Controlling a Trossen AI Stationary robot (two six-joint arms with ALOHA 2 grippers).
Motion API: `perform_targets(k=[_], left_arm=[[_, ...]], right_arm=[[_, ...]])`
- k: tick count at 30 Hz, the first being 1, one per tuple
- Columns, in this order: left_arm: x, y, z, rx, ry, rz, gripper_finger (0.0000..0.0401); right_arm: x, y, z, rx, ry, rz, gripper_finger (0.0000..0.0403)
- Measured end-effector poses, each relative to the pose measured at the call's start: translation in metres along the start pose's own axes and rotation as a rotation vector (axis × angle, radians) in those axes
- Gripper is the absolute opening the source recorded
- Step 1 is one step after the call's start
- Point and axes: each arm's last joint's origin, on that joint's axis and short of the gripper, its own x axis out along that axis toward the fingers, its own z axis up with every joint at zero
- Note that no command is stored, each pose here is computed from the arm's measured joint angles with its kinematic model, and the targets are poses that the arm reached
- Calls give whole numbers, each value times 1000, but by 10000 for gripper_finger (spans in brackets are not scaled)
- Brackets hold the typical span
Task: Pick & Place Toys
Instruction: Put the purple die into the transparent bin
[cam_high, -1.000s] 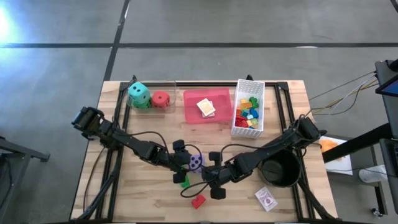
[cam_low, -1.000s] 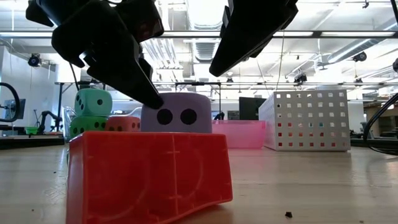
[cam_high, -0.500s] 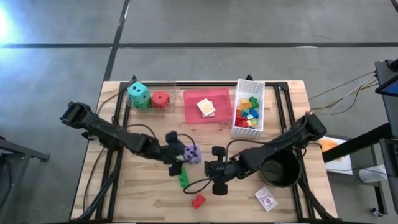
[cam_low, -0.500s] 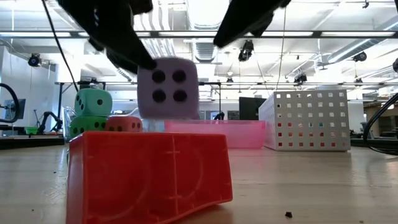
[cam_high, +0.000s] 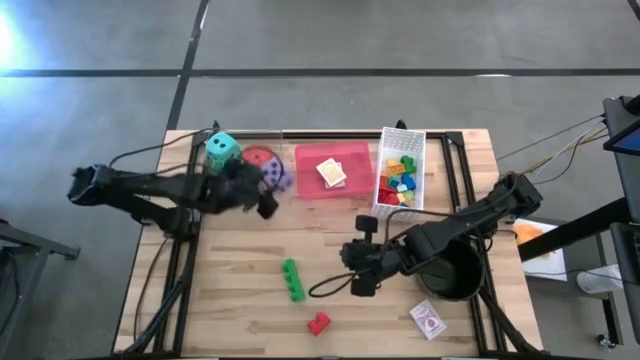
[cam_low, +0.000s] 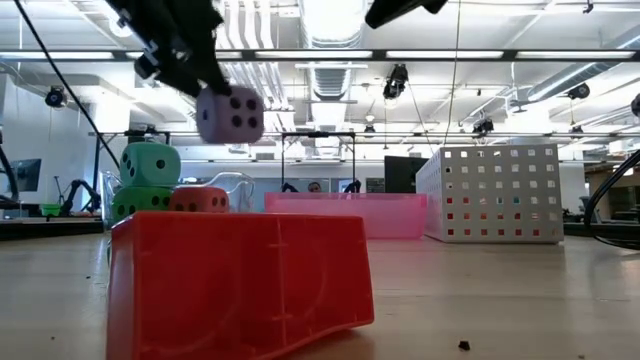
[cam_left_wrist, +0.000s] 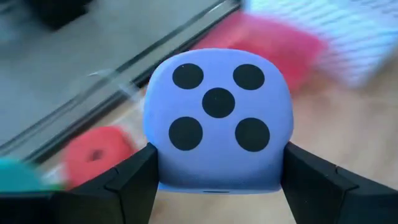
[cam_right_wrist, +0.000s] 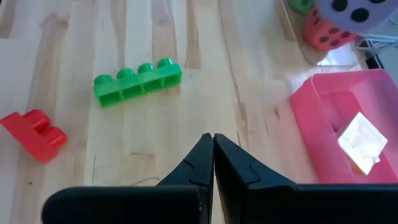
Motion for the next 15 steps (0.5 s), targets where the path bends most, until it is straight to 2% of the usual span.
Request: perform_targets(k=[6,11,15], left_arm=[[21,45,23,-142,161,205,281],[39,67,31,-219,211,255,281],[48,70,32,-227,232,279,281]], right_arm=[[3,-4,-5,2,14,-12,8],[2,-16,-8,76,17,-53,8],[-2,-32,-10,125,30,-82,8]])
